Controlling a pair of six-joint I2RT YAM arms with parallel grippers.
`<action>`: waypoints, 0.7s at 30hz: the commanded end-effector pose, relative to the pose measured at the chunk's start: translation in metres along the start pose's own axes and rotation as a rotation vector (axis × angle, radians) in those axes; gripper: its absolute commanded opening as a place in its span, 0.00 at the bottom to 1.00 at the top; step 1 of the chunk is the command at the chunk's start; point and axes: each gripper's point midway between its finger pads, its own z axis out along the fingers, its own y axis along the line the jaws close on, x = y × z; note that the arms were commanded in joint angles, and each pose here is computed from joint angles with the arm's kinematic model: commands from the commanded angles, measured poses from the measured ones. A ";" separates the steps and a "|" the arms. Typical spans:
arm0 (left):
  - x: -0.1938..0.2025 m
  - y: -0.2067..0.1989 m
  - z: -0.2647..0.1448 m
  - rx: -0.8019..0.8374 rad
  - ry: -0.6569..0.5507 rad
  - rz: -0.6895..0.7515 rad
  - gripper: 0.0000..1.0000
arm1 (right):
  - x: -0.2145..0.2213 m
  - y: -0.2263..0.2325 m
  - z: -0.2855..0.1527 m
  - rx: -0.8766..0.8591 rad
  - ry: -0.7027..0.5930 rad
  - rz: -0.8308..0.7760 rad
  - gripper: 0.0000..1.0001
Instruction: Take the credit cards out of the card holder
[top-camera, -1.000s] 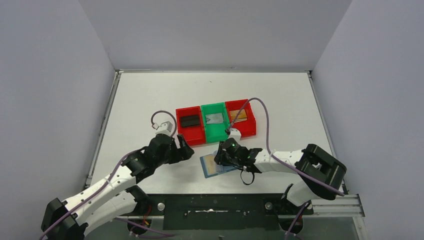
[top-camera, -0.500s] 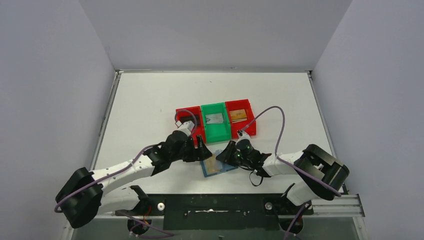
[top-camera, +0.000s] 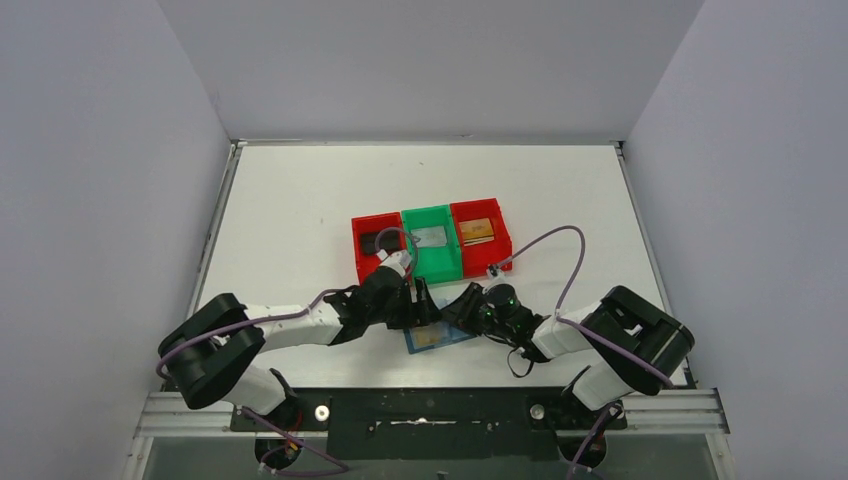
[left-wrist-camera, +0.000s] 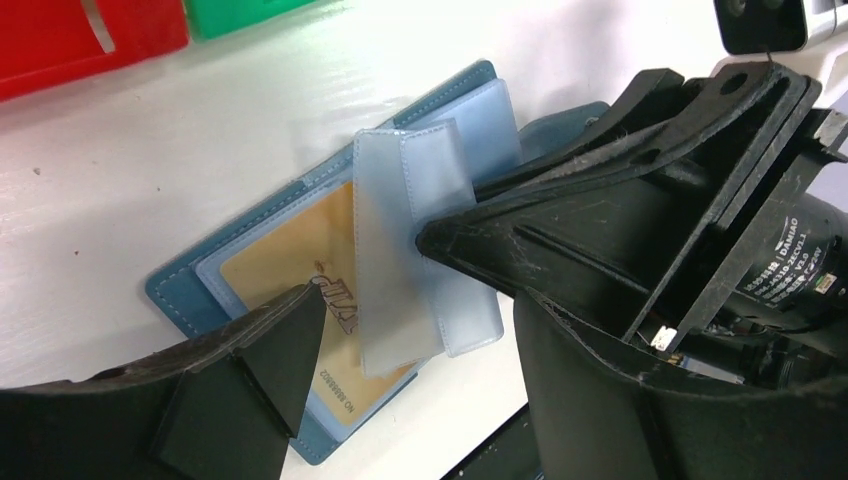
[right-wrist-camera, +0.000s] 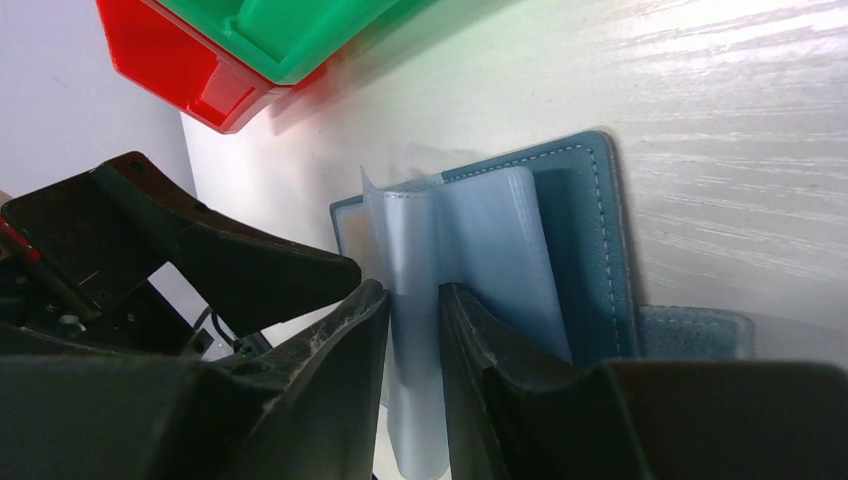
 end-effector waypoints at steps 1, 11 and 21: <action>-0.017 -0.014 0.008 0.020 -0.068 -0.018 0.69 | 0.001 -0.017 0.000 0.041 -0.007 0.015 0.28; 0.003 -0.018 0.022 0.060 0.001 -0.035 0.67 | 0.001 -0.018 0.000 0.032 -0.004 0.022 0.32; -0.013 -0.051 0.012 0.178 -0.041 -0.005 0.64 | -0.007 0.000 -0.007 -0.027 -0.030 -0.017 0.48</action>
